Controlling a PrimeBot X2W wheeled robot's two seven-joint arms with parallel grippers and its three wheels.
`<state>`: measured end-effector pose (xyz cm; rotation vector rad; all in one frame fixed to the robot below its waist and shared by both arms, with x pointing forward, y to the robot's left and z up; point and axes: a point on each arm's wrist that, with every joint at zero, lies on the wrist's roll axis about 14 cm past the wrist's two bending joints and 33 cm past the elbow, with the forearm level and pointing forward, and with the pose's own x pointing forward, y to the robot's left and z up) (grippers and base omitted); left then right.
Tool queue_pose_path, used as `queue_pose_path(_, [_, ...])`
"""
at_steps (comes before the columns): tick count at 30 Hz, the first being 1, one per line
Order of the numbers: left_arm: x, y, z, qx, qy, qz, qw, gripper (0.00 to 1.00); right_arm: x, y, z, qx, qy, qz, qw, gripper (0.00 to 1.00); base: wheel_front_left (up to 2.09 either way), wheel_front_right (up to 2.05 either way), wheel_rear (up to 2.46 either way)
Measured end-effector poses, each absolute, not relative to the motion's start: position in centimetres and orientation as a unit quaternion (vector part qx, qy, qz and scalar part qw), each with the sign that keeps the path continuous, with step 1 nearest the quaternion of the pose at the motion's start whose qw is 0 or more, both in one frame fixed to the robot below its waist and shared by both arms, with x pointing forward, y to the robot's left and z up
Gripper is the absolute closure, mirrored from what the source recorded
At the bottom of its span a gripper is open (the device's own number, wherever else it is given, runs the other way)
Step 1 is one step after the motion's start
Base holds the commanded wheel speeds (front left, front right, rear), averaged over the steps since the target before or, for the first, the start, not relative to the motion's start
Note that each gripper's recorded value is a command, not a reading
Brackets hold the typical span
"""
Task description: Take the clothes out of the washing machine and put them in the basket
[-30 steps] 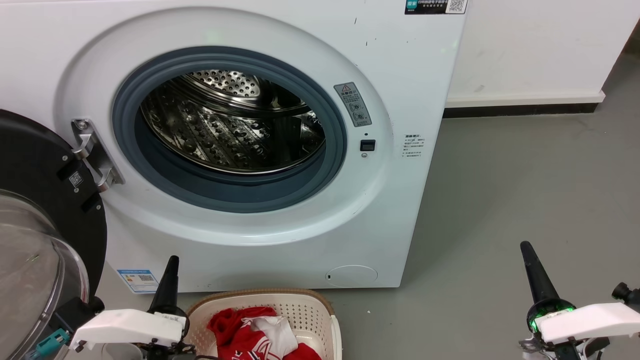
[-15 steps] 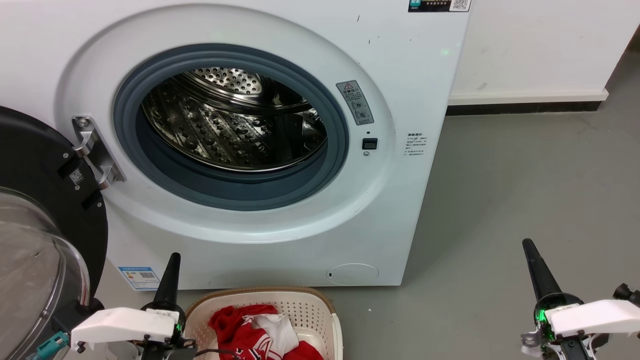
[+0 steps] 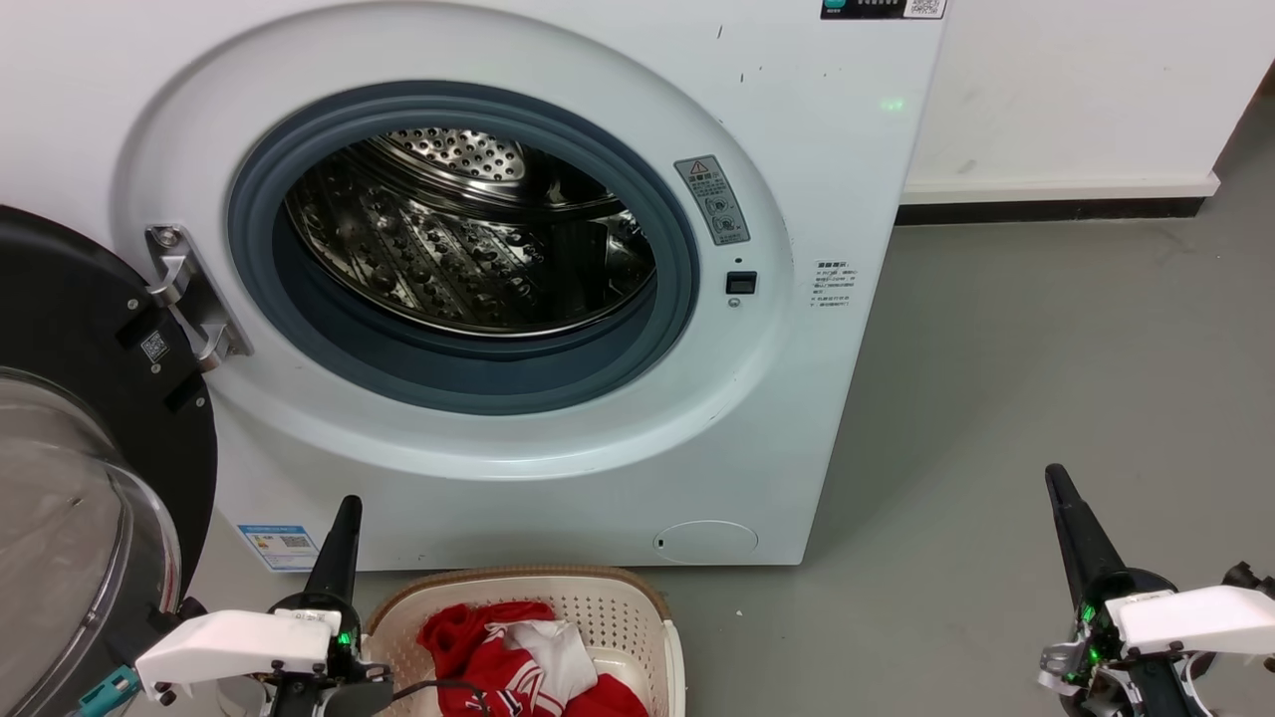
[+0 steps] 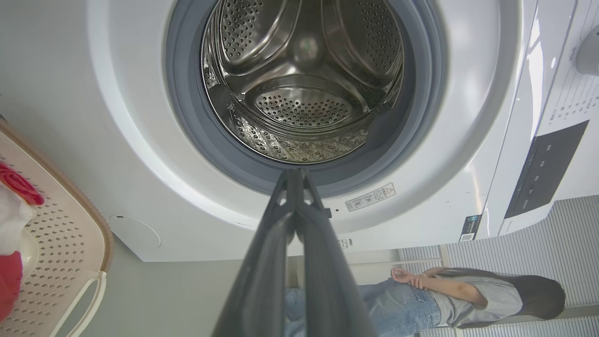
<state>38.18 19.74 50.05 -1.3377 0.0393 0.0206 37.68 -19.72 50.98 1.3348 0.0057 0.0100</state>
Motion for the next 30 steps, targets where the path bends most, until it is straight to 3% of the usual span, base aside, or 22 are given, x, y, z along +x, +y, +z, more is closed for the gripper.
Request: queue_pose_path(30, [38.8, 20.0, 50.4, -0.707, 0.004, 0.004, 0.707, 1.0, 38.7, -20.0, 50.5, 0.707, 0.003, -0.004, 0.708, 1.0, 0.0, 0.0, 0.0])
